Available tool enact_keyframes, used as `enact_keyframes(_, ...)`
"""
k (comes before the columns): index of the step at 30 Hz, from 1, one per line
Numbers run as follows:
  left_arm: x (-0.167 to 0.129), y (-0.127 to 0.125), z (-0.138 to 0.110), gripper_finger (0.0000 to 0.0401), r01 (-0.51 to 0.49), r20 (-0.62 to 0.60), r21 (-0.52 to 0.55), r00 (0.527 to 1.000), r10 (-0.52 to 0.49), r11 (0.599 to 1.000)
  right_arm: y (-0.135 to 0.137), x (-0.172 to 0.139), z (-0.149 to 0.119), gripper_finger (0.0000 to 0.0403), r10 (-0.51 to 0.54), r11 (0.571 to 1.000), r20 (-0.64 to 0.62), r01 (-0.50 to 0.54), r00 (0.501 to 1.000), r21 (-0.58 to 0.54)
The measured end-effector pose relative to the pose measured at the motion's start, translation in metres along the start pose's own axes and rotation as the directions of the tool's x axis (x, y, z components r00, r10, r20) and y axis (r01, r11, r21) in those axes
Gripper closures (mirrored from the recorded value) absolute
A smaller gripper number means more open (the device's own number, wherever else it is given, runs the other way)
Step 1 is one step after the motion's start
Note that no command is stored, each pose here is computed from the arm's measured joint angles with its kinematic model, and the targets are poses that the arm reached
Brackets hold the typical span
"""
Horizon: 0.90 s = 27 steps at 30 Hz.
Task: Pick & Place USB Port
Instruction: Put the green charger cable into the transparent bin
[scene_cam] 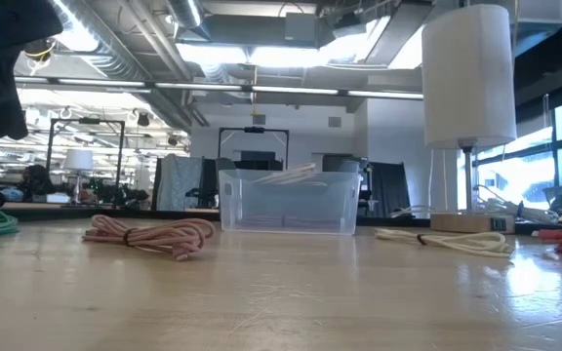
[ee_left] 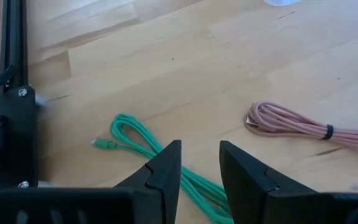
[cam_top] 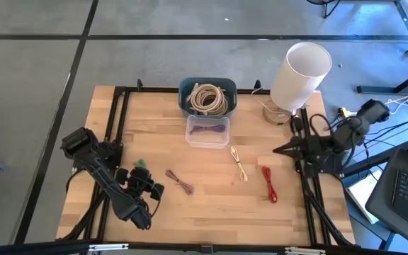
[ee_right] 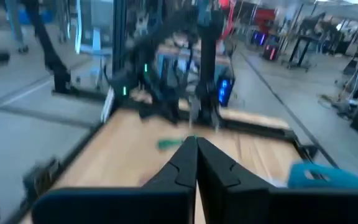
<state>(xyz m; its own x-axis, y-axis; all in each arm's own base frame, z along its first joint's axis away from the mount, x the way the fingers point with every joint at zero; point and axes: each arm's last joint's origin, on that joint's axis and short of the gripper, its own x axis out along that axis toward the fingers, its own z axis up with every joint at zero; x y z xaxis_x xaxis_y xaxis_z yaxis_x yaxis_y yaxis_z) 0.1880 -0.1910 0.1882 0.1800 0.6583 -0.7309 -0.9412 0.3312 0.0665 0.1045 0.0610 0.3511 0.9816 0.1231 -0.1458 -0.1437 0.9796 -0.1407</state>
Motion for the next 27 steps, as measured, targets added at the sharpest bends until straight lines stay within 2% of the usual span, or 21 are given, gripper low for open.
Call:
enact_keyframes(2,0.000,0.000,0.000,0.0298,-0.004,0.001,0.002,1.000,0.004,1.000,-0.009,-0.016,-0.012,0.0394,-0.004,0.999,-0.072,0.006,0.997,0.031)
enact_keyframes(4,0.000,0.000,0.001,0.0297,-0.006,0.003,0.010,1.000,0.006,1.000,-0.016,-0.031,-0.024,0.0396,0.028,0.991,-0.138,-0.010,0.990,0.131)
enact_keyframes(7,0.000,0.001,0.000,0.0298,-0.022,-0.018,0.021,1.000,0.022,1.000,-0.016,-0.040,-0.038,0.0399,0.131,0.968,-0.111,-0.103,0.985,0.229)
enact_keyframes(10,0.000,0.001,-0.001,0.0301,-0.039,-0.046,0.050,0.998,0.041,0.998,-0.013,-0.038,-0.052,0.0395,0.181,0.963,-0.066,-0.163,0.981,0.212)
enact_keyframes(12,0.000,0.001,-0.002,0.0303,-0.047,-0.079,0.086,0.995,0.053,0.995,-0.010,-0.034,-0.063,0.0391,0.183,0.971,-0.073,-0.169,0.980,0.170)
enact_keyframes(15,0.000,0.002,-0.005,0.0303,-0.075,-0.162,0.158,0.982,0.101,0.985,-0.007,-0.029,-0.071,0.0388,0.183,0.971,-0.043,-0.173,0.982,0.163)
enact_keyframes(20,-0.002,0.002,-0.011,0.0303,-0.076,-0.302,0.273,0.940,0.161,0.959,-0.004,-0.025,-0.077,0.0387,0.183,0.972,-0.049,-0.173,0.982,0.157)
enact_keyframes(24,-0.004,0.005,-0.015,0.0303,-0.080,-0.429,0.384,0.867,0.255,0.920,-0.004,-0.025,-0.077,0.0387,0.183,0.972,-0.048,-0.174,0.982,0.156)
enact_keyframes(25,-0.005,0.006,-0.016,0.0303,-0.084,-0.450,0.397,0.850,0.273,0.914,-0.004,-0.025,-0.077,0.0387,0.183,0.972,-0.048,-0.174,0.982,0.156)
enact_keyframes(27,-0.005,0.006,-0.016,0.0303,-0.098,-0.452,0.381,0.848,0.278,0.919,-0.004,-0.025,-0.077,0.0387,0.183,0.972,-0.048,-0.174,0.982,0.156)
